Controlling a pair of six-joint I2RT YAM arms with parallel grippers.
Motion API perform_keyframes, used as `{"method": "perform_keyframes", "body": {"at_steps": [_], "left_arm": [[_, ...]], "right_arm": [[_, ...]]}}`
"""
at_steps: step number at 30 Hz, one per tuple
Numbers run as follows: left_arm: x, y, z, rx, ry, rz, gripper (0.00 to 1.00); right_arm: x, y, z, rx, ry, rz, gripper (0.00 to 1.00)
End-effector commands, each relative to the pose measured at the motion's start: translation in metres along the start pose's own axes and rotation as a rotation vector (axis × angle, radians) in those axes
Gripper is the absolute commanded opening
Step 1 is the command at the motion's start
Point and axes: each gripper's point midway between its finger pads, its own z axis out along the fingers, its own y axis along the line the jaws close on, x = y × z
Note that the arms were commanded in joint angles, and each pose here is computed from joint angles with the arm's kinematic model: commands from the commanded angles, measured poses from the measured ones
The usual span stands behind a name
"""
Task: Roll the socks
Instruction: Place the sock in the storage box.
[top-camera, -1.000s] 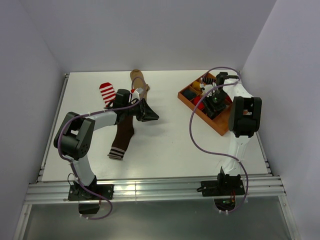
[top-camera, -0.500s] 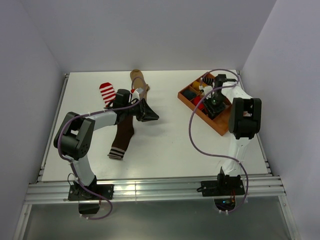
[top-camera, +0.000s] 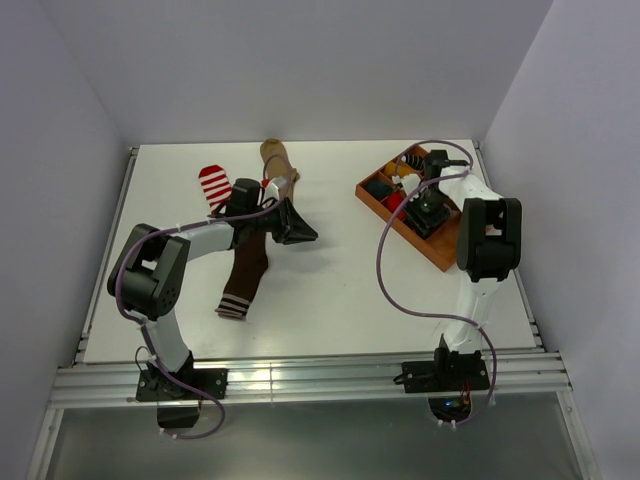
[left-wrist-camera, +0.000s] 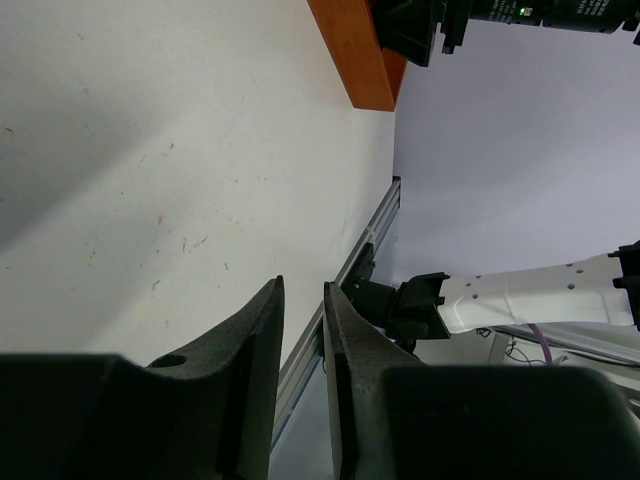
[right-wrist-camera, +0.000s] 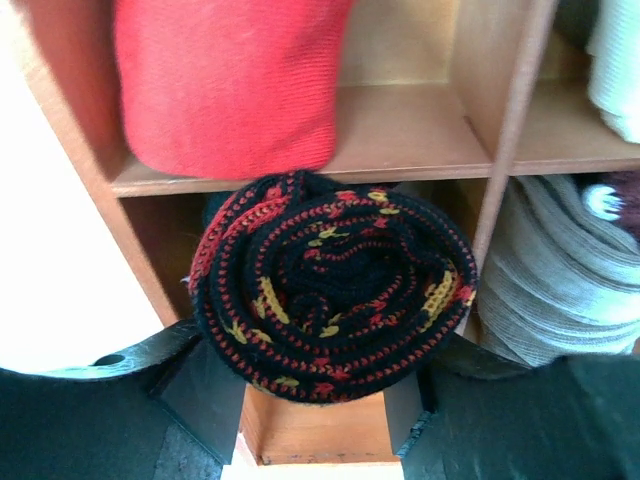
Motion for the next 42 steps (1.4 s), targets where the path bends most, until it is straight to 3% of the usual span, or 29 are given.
{"method": "perform_keyframes", "body": {"at_steps": [1, 11, 29, 42], "left_arm": [[-0.012, -0.018, -0.003, 0.035, -0.026, 0.064, 0.28], [-0.011, -0.018, -0.003, 0.034, -0.021, 0.065, 0.28], [-0.009, -0.016, -0.003, 0.036, -0.017, 0.063, 0.30], [-0.009, -0.016, -0.003, 0.036, -0.017, 0.066, 0.33]], "right_arm": [[0.004, 0.005, -0.021, -0.034, 0.008, -0.068, 0.57], [-0.008, 0.004, -0.040, -0.055, -0.012, -0.077, 0.61], [0.021, 0.019, -0.018, -0.156, 0.115, -0.101, 0.66], [0.012, 0.015, -0.034, -0.169, 0.049, -0.086, 0.69]]}}
